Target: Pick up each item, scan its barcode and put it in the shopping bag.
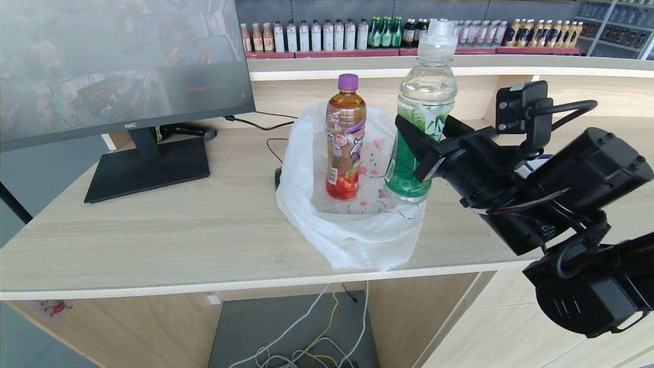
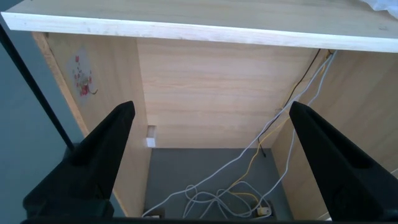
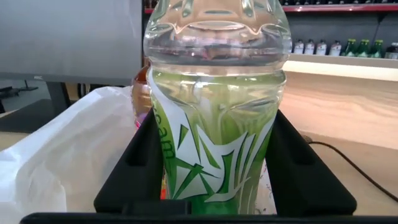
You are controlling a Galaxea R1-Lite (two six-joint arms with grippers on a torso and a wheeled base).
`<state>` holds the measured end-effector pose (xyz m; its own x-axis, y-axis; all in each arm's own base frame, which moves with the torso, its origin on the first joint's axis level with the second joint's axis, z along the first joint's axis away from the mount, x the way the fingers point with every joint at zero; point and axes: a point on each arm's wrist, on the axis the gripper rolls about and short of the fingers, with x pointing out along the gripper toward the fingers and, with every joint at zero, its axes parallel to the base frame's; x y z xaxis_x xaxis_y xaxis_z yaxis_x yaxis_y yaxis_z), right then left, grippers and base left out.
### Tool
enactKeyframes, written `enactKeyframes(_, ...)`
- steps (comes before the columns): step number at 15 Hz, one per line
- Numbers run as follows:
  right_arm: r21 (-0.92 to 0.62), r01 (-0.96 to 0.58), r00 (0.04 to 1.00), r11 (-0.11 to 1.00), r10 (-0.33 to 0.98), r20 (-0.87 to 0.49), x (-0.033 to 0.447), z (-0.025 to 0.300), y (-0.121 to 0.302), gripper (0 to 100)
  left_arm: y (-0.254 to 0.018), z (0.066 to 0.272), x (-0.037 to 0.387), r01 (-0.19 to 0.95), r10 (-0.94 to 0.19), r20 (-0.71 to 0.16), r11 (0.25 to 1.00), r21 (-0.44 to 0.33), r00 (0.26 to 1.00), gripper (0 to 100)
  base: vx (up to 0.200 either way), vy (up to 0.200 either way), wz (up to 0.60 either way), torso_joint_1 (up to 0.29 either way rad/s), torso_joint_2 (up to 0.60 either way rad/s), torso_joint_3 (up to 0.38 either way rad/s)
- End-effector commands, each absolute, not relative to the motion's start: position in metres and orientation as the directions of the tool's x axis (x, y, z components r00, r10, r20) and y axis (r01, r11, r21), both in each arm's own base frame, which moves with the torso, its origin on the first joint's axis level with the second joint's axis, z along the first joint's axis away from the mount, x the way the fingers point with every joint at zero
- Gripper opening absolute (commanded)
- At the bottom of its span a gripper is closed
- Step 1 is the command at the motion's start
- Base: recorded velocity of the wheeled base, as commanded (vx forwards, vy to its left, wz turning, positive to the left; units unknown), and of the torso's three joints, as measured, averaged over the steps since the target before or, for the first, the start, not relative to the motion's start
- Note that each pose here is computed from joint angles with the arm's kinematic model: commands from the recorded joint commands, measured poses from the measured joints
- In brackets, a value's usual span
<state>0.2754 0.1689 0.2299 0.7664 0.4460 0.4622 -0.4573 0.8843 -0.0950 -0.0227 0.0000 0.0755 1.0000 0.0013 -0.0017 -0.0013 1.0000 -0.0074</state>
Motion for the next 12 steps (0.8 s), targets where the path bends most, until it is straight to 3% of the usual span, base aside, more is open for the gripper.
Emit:
enactKeyframes(1, -0.093, -0.446, 0.770, 0.890, 0.435, 0.466, 0.288, 0.228, 0.171, 0, 0.000, 0.075, -0.023, -0.002, 0.002, -0.003, 1.000, -0.006, 1.000, 100, 0.000, 0.000, 0.00, 0.000, 0.00, 0.000)
enactKeyframes(12, -0.088, -0.399, 0.792, 0.913, 0.391, 0.469, 0.327, 0.216, 0.170, 0, 0.000, 0.075, -0.023, -0.002, 0.002, -0.003, 1.000, -0.005, 1.000, 100, 0.000, 0.000, 0.00, 0.000, 0.00, 0.000)
